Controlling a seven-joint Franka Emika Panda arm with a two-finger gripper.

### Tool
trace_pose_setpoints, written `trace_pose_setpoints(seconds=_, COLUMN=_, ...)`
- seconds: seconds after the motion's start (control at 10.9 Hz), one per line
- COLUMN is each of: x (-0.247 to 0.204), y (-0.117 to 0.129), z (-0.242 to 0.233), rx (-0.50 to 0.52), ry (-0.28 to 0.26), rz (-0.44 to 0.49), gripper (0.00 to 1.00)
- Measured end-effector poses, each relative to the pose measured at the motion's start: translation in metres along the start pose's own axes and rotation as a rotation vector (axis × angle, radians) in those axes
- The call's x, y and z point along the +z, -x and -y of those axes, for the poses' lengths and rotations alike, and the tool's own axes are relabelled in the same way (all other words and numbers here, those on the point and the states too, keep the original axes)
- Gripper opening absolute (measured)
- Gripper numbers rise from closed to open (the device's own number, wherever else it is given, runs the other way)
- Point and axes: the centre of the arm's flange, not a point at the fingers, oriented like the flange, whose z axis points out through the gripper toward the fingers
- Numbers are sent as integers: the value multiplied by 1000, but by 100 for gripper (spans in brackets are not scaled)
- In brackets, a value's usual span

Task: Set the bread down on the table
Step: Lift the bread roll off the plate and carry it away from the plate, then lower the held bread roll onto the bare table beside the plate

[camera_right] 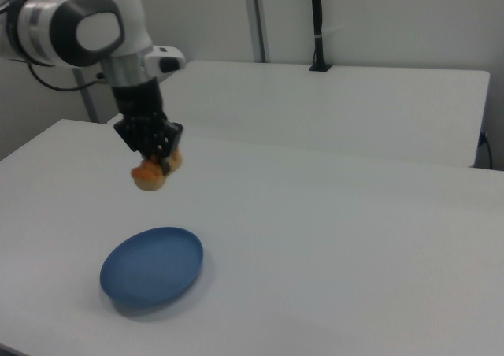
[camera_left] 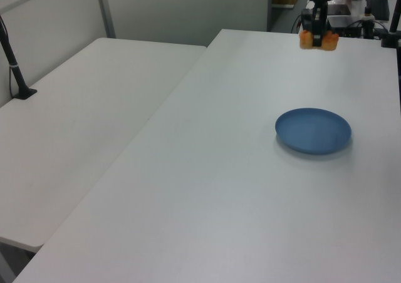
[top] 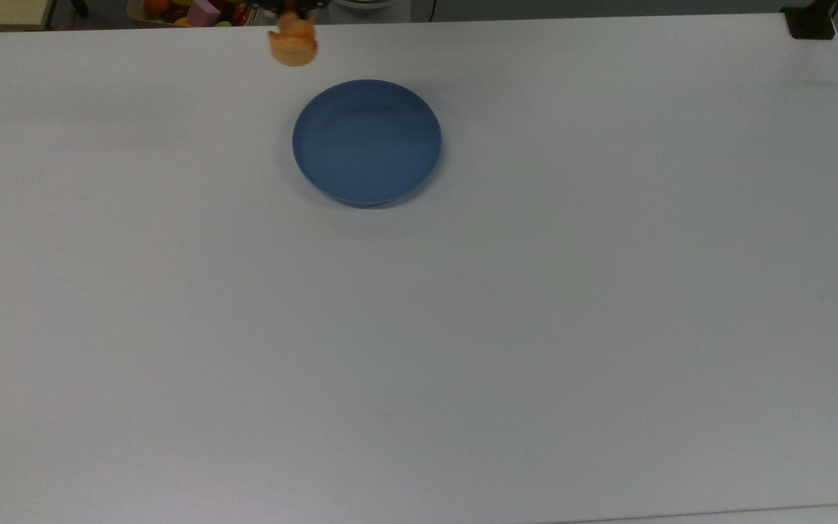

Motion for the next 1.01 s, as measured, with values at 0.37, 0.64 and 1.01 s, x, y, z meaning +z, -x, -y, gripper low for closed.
trace_pose_setpoints(seconds=0.37, x=9, y=21, z=-100, rx=-66, ry=-16, rz=13, gripper=22)
trace_pose_setpoints(seconds=0.64, x=14, y=26, z=-137, rx=-65, ry=-15, rz=13, gripper=22)
trace_pose_setpoints(seconds=1.01, x=61, y=8, z=-161, rx=-38, ry=2, rz=-5, gripper=22)
